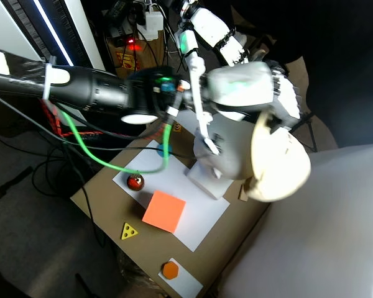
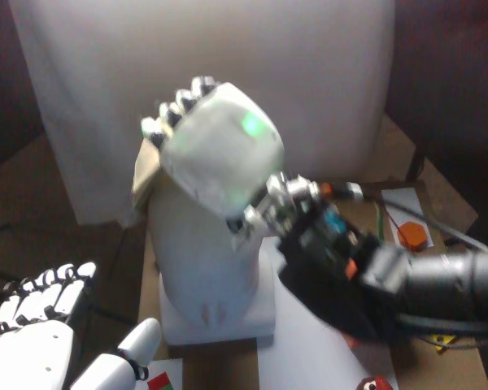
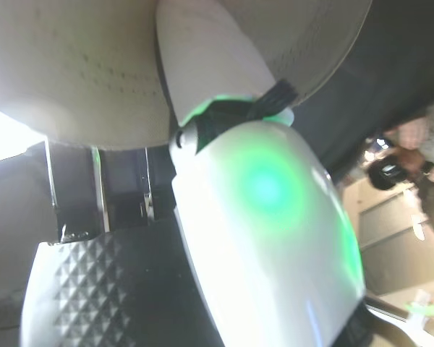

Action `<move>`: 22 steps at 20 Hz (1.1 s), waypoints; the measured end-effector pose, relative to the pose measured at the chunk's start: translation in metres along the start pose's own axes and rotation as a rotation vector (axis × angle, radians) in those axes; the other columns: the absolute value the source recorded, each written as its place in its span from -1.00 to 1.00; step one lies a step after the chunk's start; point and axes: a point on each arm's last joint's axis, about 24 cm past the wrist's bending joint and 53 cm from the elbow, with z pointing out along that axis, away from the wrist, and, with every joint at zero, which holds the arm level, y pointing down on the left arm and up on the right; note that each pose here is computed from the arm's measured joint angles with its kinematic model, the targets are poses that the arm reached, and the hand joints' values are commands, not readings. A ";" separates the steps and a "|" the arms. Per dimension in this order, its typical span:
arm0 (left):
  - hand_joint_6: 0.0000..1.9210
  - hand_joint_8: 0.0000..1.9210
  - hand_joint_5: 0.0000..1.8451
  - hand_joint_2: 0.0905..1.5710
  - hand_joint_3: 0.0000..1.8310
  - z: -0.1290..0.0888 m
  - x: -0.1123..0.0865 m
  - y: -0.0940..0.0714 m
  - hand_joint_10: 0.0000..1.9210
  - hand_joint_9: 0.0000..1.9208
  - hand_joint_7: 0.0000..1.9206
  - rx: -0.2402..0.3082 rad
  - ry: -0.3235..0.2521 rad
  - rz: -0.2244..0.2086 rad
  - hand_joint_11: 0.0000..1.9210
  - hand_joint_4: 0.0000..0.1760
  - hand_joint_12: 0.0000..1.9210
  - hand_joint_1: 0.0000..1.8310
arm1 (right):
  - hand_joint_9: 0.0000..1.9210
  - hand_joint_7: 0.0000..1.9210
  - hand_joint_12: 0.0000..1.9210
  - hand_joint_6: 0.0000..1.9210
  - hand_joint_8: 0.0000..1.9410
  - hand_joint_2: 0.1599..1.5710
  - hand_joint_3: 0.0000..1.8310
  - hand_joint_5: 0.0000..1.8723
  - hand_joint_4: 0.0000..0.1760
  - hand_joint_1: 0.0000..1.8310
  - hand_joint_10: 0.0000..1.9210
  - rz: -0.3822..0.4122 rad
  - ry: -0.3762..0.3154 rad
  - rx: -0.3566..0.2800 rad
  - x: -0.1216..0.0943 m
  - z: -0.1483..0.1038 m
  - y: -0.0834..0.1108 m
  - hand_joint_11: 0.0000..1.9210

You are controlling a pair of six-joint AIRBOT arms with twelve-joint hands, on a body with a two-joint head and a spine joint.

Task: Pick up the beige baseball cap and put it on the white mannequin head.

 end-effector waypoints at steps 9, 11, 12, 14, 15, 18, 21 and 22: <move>-1.00 -1.00 -0.78 0.40 -1.00 -0.002 0.005 -0.006 -1.00 -0.84 -0.82 0.022 0.016 -0.006 -1.00 -1.00 -0.45 -1.00 | 0.00 -0.03 0.39 0.07 0.04 0.38 -1.00 -0.12 -1.00 0.50 0.36 -0.010 -0.005 0.036 0.001 -0.074 0.037 0.00; -1.00 -1.00 -0.79 0.40 -1.00 -0.001 0.003 -0.004 -0.99 -0.87 -0.84 0.020 0.009 -0.003 -1.00 -1.00 -0.55 -1.00 | 0.00 -0.03 0.39 0.07 0.04 0.38 -1.00 -0.12 -1.00 0.50 0.35 0.021 0.021 0.066 0.007 -0.080 0.035 0.00; -1.00 -1.00 -0.79 0.40 -1.00 -0.001 0.003 -0.003 -1.00 -0.88 -0.84 0.016 0.007 -0.002 -1.00 -1.00 -0.58 -1.00 | 0.00 -0.04 0.39 0.08 0.04 0.38 -1.00 -0.12 -1.00 0.50 0.35 0.036 0.033 0.071 0.009 -0.085 0.038 0.00; -1.00 -1.00 -0.78 0.40 -1.00 -0.001 0.003 -0.003 -1.00 -0.87 -0.83 0.016 0.007 -0.001 -1.00 -1.00 -0.56 -1.00 | -0.02 -0.04 0.40 0.08 0.05 0.39 -1.00 -0.12 -1.00 0.50 0.37 0.060 0.067 0.073 0.016 -0.093 0.046 -0.01; -1.00 -1.00 -0.78 0.40 -1.00 -0.001 0.003 -0.003 -1.00 -0.86 -0.83 0.017 0.007 -0.001 -1.00 -1.00 -0.53 -1.00 | -0.02 -0.04 0.40 0.08 0.05 0.39 -1.00 -0.12 -1.00 0.50 0.38 0.065 0.084 0.068 0.020 -0.096 0.050 -0.01; -1.00 -1.00 -0.79 0.40 -1.00 0.001 0.002 -0.002 -1.00 -0.87 -0.86 0.012 0.003 -0.002 -1.00 -1.00 -0.50 -1.00 | -0.01 -0.04 0.39 0.08 0.06 0.39 -1.00 -0.12 -1.00 0.50 0.37 0.051 0.137 0.059 0.035 -0.112 0.056 -0.01; -1.00 -0.99 -0.78 0.40 -1.00 0.003 0.004 -0.005 -1.00 -0.85 -0.82 0.019 0.003 -0.006 -1.00 -1.00 -0.50 -1.00 | -0.01 -0.05 0.39 0.08 0.07 0.39 -1.00 -0.12 -1.00 0.50 0.37 0.076 0.204 0.101 0.052 -0.127 0.052 0.00; -1.00 -0.99 -0.80 0.40 -1.00 0.006 0.004 -0.007 -1.00 -0.88 -0.85 0.026 0.000 -0.005 -1.00 -1.00 -0.56 -1.00 | -0.02 -0.04 0.39 0.08 0.06 0.39 -1.00 -0.12 -1.00 0.50 0.38 0.091 0.227 0.124 0.058 -0.131 0.049 -0.01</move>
